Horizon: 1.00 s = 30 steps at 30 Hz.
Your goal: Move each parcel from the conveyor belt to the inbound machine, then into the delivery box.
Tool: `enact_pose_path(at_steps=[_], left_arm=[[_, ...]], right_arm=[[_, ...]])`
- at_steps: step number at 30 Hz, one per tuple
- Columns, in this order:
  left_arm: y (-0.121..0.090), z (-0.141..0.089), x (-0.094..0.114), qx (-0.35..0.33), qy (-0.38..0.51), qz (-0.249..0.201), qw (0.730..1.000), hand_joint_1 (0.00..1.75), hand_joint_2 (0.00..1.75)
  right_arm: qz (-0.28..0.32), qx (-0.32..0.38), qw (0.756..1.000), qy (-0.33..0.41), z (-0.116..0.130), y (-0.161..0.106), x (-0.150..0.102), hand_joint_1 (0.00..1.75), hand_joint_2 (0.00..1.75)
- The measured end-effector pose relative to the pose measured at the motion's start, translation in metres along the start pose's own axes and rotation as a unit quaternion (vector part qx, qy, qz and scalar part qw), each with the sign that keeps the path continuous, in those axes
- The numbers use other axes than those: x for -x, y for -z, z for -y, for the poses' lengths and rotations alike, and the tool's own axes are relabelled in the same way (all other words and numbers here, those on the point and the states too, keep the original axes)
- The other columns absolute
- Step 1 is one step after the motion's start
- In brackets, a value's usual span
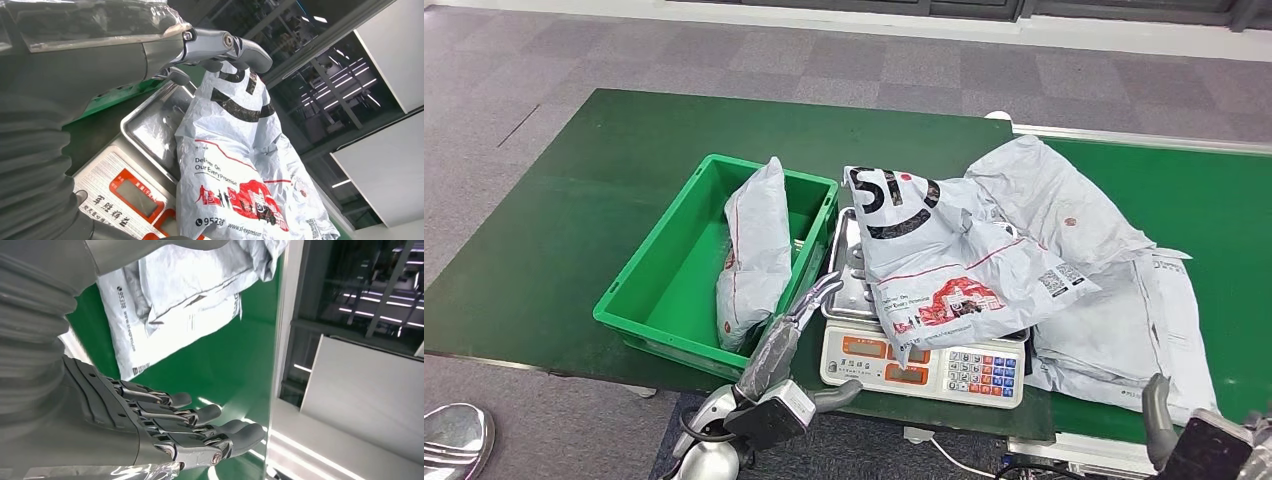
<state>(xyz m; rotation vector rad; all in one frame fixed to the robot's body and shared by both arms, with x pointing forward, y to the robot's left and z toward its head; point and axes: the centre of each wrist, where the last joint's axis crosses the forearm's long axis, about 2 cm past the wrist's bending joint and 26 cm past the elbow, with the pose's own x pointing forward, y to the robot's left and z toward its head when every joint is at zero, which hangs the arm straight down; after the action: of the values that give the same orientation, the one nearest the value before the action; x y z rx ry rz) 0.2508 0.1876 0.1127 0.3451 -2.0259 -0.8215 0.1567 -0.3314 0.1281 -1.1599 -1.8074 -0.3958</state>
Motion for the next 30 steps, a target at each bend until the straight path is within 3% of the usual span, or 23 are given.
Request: enact_pose_path(at_steps=[22,30], left_arm=[[0.000,0.001,0.000,0.009,-0.006,0.005,1.000,0.00,1.75],[-0.001,0.001,0.000,0.010,-0.007,0.007,1.000,0.00,1.75]], right_arm=[[0.068,-0.049,0.996,-0.011,-0.010,-0.005,-0.008,0.00,1.75],[0.101,-0.097,0.990,-0.016,-0.017,-0.009,-0.014,0.00,1.75]])
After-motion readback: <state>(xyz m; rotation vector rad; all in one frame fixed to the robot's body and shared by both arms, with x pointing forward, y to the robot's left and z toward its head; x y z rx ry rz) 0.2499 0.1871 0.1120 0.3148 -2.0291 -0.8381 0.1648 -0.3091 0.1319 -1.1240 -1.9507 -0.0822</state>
